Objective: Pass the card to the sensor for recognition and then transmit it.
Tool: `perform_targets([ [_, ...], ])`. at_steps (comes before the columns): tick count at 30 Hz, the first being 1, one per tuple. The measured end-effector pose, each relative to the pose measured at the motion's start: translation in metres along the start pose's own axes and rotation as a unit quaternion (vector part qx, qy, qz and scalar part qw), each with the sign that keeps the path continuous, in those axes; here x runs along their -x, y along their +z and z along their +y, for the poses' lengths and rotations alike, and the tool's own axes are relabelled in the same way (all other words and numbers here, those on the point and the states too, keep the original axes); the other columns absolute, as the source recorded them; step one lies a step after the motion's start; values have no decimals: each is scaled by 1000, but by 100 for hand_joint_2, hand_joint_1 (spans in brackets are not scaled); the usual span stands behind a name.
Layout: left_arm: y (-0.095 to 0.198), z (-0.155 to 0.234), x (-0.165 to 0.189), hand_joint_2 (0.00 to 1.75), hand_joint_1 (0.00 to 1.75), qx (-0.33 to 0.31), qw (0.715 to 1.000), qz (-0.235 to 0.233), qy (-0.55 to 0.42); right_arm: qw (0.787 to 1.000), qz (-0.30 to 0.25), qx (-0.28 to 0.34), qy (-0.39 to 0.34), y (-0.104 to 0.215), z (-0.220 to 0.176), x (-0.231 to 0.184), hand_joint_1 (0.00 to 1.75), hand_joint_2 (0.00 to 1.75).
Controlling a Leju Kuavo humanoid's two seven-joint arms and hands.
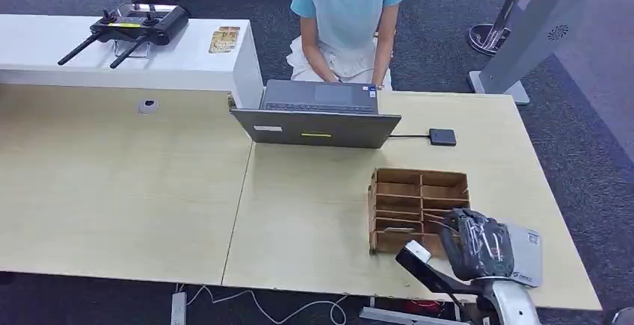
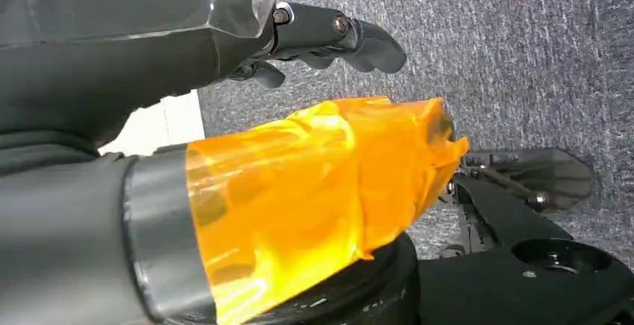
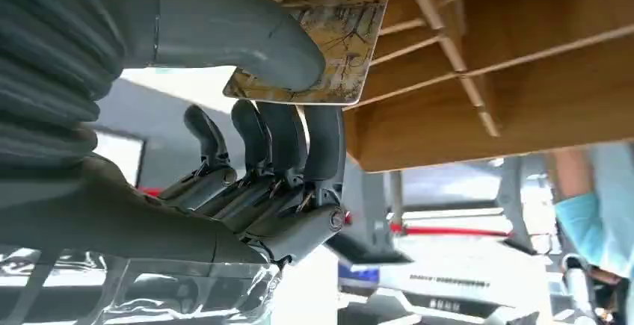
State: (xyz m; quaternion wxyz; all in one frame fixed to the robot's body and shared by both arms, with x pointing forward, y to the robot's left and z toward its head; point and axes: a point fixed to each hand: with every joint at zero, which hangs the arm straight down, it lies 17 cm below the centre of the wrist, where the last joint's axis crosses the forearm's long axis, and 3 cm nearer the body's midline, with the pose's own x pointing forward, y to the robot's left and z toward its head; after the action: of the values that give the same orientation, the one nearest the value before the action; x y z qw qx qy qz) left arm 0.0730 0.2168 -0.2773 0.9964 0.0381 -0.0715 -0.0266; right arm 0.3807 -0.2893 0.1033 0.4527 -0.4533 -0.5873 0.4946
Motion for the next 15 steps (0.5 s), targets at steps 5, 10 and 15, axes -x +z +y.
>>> perform_targets([
  [5,0,0,0,0,0,2,1000,0,0,998,-27,8,-59,0,-14,-6,143,175],
  [10,0,0,-1,0,0,2,1000,-3,2,992,-58,20,-107,1,-33,-7,143,175],
  [15,0,2,-2,0,0,1,1000,-5,2,991,-70,34,-109,1,-50,-2,145,175],
])
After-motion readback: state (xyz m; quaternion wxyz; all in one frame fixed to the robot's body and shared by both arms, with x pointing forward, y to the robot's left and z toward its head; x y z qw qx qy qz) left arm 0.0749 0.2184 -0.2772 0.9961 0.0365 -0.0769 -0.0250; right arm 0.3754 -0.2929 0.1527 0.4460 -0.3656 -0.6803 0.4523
